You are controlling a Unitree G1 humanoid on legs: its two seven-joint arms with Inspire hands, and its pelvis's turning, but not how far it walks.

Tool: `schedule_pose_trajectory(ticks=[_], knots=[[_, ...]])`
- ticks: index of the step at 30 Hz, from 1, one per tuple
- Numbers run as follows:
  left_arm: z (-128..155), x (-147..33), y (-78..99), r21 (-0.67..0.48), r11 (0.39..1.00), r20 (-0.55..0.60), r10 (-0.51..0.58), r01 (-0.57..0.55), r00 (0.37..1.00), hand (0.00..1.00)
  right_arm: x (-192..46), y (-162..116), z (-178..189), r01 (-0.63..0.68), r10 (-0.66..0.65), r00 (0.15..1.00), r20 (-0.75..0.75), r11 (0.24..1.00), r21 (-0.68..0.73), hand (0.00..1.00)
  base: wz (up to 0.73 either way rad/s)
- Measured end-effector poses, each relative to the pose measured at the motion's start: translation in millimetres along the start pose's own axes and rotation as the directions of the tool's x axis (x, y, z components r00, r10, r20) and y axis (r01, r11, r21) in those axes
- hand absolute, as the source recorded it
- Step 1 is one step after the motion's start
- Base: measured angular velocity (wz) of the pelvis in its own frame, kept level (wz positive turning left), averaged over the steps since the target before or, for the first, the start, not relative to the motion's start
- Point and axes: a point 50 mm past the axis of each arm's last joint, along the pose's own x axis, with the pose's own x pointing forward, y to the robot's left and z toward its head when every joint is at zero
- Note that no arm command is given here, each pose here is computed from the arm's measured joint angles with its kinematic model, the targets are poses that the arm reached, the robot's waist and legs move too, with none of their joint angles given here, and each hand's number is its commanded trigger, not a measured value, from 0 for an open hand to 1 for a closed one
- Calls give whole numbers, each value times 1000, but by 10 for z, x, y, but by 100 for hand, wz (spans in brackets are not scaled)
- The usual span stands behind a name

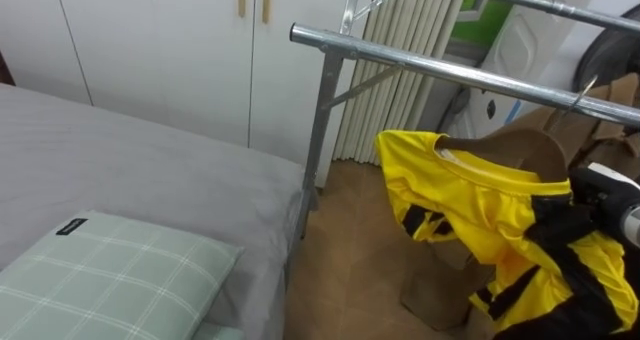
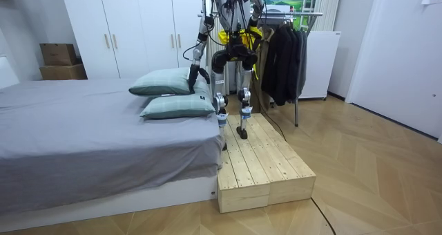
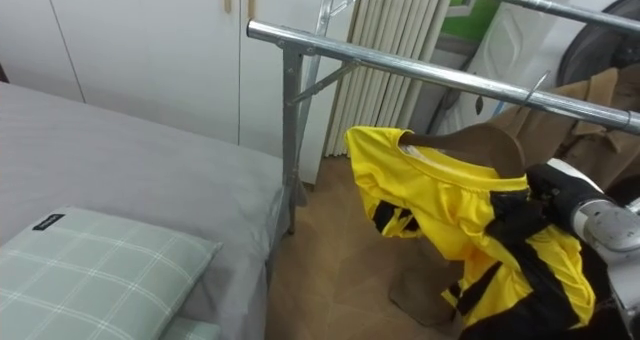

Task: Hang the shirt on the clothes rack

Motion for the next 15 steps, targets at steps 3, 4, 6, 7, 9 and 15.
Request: schedule_pose_trajectory(ticks=[3, 4, 6, 7, 9, 15], knots=[[0, 0, 0, 0, 1000, 0, 0, 0, 1000, 0, 0, 1, -2, -1, 1, 1000, -1, 1000, 0, 100, 0], [0, 0, 0, 0, 1000, 0, 0, 0, 1000, 0, 0, 1, -5, -1, 1, 1000, -2, 1000, 0, 100, 0], [0, 0, 1, 2, 1000, 0, 0, 0, 1000, 0, 5, 19, -10, -9, 9, 1000, -7, 1000, -8, 100, 0], [0, 0, 0, 2, 1000, 1, 0, 0, 1000, 0, 10, 41, -15, -20, 20, 1000, -12, 1000, -18, 100, 0], [2, 0, 1, 3, 1000, 2, 0, 0, 1000, 0, 14, 64, -28, -39, 38, 999, -20, 999, -24, 100, 0], [2, 0, 3, 3, 1000, 3, 0, 0, 1000, 0, 15, 77, -30, -57, 57, 998, -21, 998, -26, 100, 0]])
